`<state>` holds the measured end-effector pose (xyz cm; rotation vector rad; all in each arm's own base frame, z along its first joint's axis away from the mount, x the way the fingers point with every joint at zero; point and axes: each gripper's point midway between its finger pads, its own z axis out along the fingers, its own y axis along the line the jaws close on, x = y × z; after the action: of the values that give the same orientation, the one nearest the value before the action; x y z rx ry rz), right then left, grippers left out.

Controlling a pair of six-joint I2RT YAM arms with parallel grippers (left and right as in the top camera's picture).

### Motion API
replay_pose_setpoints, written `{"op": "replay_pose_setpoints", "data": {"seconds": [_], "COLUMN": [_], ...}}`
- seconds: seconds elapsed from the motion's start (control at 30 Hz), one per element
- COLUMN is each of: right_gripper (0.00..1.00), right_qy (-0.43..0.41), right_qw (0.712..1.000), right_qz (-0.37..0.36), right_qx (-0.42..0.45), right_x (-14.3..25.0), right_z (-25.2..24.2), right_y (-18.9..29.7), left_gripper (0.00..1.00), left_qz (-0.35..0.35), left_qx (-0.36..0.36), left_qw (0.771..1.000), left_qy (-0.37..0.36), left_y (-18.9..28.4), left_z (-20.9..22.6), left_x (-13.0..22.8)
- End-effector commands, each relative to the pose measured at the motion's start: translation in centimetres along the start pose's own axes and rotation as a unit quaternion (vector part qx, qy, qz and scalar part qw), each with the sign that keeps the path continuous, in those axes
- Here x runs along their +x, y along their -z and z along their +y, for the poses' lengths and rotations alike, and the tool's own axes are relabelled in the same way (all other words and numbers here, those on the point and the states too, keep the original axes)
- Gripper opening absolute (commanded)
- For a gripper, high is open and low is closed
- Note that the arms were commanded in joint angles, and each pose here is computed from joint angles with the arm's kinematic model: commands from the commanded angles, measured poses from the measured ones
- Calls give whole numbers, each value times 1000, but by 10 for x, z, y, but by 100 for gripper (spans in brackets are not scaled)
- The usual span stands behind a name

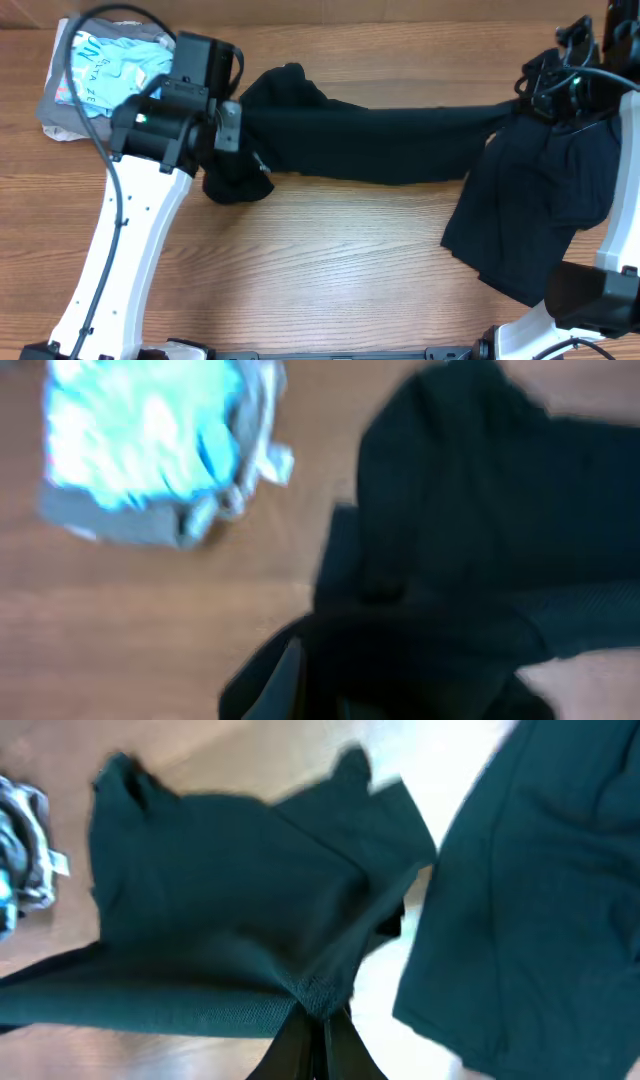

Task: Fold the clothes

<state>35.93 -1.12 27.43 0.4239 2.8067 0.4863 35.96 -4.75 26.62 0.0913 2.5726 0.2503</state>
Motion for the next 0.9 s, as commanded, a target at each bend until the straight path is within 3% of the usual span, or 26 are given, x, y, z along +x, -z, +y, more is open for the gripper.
{"op": "replay_pose_setpoints", "data": {"seconds": [0.0, 0.3, 0.57, 0.73, 0.87], "right_gripper": [4, 4, 4, 4, 4], "right_qy": [-1, -24, -64, -84, -96], "right_qw": [1000, 997, 987, 983, 986], "right_qz": [23, 41, 134, 151, 115], "right_qx": [18, 53, 67, 69, 73], "right_x": [13, 84, 155, 167, 151], "right_z": [-9, -29, -62, -70, -72], "right_y": [-9, -3, -65, -84, -89], "left_gripper": [4, 4, 4, 4, 4], "left_qz": [51, 171, 244, 297, 303], "left_qx": [39, 123, 157, 139, 125], "left_qw": [998, 977, 956, 944, 945], "left_qy": [16, 6, -36, -21, 10], "left_y": [-18, -20, -18, -45, -74], "left_z": [-15, -47, -81, -89, -90], "left_x": [31, 93, 140, 187, 211]}}
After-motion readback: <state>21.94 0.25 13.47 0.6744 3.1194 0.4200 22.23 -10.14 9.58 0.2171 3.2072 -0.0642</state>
